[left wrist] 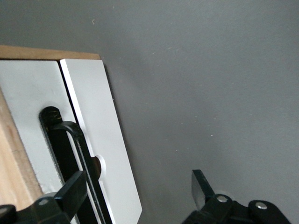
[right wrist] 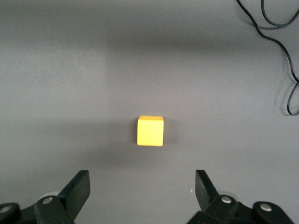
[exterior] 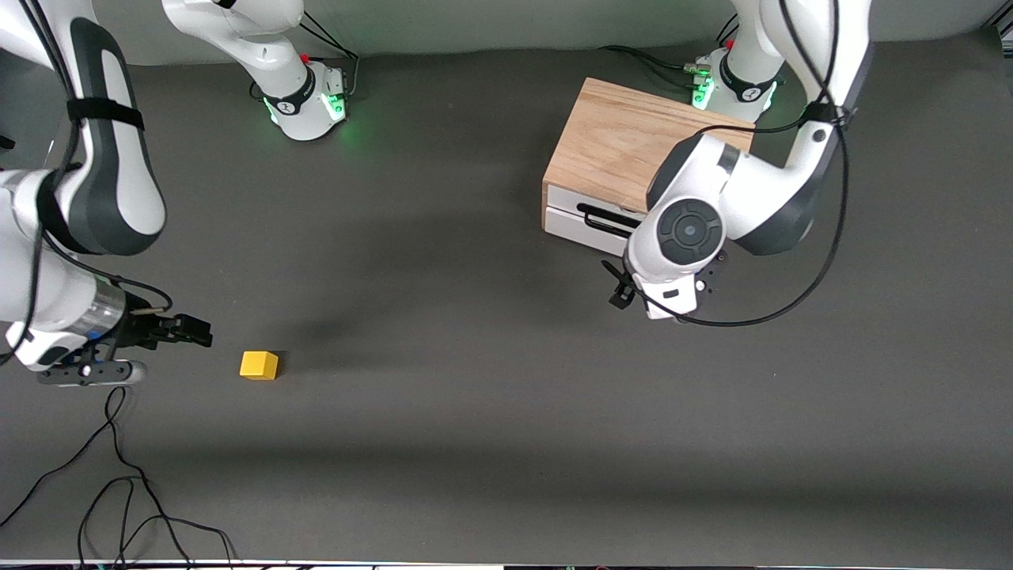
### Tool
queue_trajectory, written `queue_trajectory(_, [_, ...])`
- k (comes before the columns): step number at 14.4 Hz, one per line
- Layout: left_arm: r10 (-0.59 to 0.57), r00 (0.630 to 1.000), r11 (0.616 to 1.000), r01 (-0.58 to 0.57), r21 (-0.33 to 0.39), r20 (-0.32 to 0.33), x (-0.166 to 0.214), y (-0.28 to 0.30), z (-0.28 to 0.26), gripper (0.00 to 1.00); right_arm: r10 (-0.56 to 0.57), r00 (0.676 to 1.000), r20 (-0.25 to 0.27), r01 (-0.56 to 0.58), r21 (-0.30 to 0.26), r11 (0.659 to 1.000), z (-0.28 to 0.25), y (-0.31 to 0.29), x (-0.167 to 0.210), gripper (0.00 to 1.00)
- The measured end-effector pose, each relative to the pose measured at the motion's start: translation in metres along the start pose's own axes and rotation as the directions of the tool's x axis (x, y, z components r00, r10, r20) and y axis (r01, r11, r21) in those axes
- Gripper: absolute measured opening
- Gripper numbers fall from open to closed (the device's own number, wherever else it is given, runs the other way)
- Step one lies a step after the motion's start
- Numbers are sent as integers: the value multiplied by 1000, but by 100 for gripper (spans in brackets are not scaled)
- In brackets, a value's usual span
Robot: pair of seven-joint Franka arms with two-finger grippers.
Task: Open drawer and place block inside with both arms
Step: 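Hook the drawer handle with the left gripper while the right gripper lowers over the cube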
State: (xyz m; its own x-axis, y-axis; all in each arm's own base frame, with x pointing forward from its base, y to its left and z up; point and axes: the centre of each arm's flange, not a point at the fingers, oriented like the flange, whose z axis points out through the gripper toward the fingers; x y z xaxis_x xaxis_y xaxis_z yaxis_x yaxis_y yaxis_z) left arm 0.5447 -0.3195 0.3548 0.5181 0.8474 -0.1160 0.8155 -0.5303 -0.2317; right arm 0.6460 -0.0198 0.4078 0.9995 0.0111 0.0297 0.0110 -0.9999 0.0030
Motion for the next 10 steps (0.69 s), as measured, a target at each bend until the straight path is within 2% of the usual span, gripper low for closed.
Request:
queue_trajectory(2, [-7,1000,1000,7,18,-1,-1,-3,15,100,-2,1000,-15,2,-3,1000,27,-1,2,100])
queue_trajectory(4, [-15,1000,999,16,43,-2,0,-8,27,100,-5,1000,-6,5,-4,1000,47,-3,3,100])
queue_trajectory(10, [-48,999,996,49,81,-9,1,-24,61,100,-6,1000,-2,6,-5,1000,58,-3,5,100])
